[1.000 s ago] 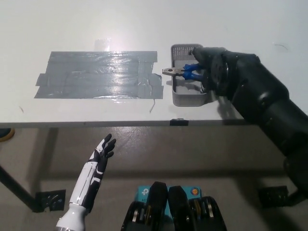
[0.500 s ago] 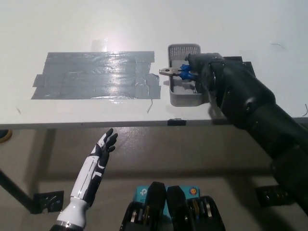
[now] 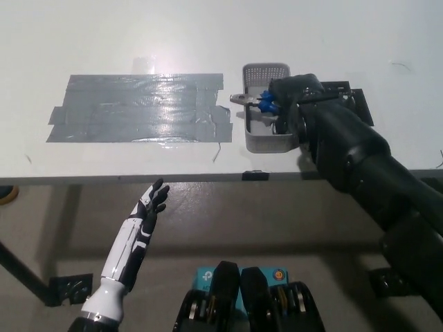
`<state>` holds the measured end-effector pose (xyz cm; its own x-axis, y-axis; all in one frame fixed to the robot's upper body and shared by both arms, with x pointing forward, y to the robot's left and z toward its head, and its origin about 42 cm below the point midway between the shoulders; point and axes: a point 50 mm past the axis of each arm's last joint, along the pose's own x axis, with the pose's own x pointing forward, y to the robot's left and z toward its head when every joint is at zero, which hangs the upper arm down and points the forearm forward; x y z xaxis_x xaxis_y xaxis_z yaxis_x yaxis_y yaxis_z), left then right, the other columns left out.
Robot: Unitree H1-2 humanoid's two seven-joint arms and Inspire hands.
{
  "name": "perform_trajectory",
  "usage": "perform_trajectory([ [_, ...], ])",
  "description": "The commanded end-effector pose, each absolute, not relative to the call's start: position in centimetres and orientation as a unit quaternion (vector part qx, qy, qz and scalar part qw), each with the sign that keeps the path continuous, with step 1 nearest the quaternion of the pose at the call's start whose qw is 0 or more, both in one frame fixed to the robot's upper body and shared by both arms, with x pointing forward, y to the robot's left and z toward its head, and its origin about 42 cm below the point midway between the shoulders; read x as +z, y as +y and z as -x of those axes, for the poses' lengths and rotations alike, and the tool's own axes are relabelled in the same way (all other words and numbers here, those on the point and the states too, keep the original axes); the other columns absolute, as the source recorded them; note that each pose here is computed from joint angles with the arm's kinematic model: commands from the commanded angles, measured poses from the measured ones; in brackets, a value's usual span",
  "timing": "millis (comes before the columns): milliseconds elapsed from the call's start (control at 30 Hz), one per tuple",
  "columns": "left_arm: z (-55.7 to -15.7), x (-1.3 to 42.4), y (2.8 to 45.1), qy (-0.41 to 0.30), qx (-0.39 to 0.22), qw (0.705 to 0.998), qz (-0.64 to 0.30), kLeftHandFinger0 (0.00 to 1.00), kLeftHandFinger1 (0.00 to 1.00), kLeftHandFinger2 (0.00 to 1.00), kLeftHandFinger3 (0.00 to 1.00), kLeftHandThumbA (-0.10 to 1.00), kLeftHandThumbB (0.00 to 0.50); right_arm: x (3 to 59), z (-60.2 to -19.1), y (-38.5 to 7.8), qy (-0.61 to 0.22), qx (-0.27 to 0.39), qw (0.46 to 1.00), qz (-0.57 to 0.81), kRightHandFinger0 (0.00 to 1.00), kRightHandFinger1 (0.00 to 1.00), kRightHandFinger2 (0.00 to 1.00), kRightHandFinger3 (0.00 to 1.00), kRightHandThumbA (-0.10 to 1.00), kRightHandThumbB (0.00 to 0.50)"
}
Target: The robot picks the blue plier placed on top of the container and places it on the grey area of the table
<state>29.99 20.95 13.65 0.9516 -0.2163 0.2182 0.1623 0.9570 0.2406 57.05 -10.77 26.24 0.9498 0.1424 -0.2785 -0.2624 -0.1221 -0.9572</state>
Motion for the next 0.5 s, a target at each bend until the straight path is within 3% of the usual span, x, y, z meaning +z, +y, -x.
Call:
perform_trajectory([
  [0, -30.4, 15.1, 21.3, -0.147, -0.103, 0.977, -0.115, 1.0, 1.0, 1.0, 1.0, 1.0, 0.0, 28.5, -57.9, -11.8, -0.041, 0.115, 0.645, 0.755, 0.13, 0.21, 0.37, 0.76, -0.1, 0.248],
  [33, -30.3, 15.0, 21.3, -0.147, -0.102, 0.977, -0.116, 1.0, 1.0, 1.0, 1.0, 1.0, 0.0, 28.4, -57.9, -12.0, -0.051, 0.113, 0.647, 0.753, 0.14, 0.22, 0.38, 0.74, -0.1, 0.242],
  [100, -30.3, 15.0, 21.4, -0.152, -0.101, 0.976, -0.119, 0.97, 1.0, 1.0, 1.0, 1.0, 0.0, 28.6, -58.0, -12.4, -0.062, 0.11, 0.652, 0.748, 0.02, 0.11, 0.27, 0.66, -0.1, 0.246],
  [200, -30.3, 15.0, 21.5, -0.154, -0.1, 0.976, -0.118, 0.95, 1.0, 1.0, 1.0, 1.0, 0.0, 29.4, -58.2, -12.5, -0.076, 0.099, 0.657, 0.744, 0.0, 0.1, 0.27, 0.63, -0.1, 0.237],
  [233, -30.3, 14.9, 21.5, -0.155, -0.1, 0.976, -0.118, 0.94, 1.0, 1.0, 1.0, 1.0, 0.0, 29.8, -58.2, -12.6, -0.093, 0.094, 0.664, 0.736, 0.0, 0.0, 0.18, 0.57, -0.1, 0.239],
  [267, -30.3, 14.9, 21.5, -0.152, -0.1, 0.976, -0.117, 0.93, 1.0, 1.0, 1.0, 1.0, 0.0, 30.0, -58.3, -12.7, -0.106, 0.087, 0.667, 0.733, 0.0, 0.0, 0.13, 0.48, -0.1, 0.233],
  [300, -30.2, 14.9, 21.5, -0.148, -0.1, 0.977, -0.115, 0.92, 1.0, 1.0, 1.0, 1.0, 0.004, 30.4, -58.3, -12.7, -0.11, 0.086, 0.668, 0.731, 0.0, 0.07, 0.18, 0.39, -0.1, 0.215],
  [367, -30.2, 14.9, 21.6, -0.14, -0.099, 0.979, -0.112, 0.9, 1.0, 1.0, 1.0, 1.0, 0.01, 31.1, -58.4, -12.6, -0.122, 0.08, 0.669, 0.728, 0.02, 0.33, 0.49, 0.41, -0.1, 0.192],
  [400, -30.2, 14.9, 21.6, -0.14, -0.099, 0.979, -0.112, 0.9, 1.0, 1.0, 1.0, 1.0, 0.01, 31.4, -58.5, -12.7, -0.128, 0.078, 0.67, 0.727, 0.01, 0.38, 0.59, 0.41, -0.1, 0.188],
  [467, -30.3, 15.0, 21.6, -0.14, -0.099, 0.979, -0.111, 0.89, 0.99, 1.0, 1.0, 1.0, 0.016, 32.3, -58.6, -12.7, -0.141, 0.07, 0.675, 0.721, 0.02, 0.43, 0.69, 0.48, -0.1, 0.191],
])
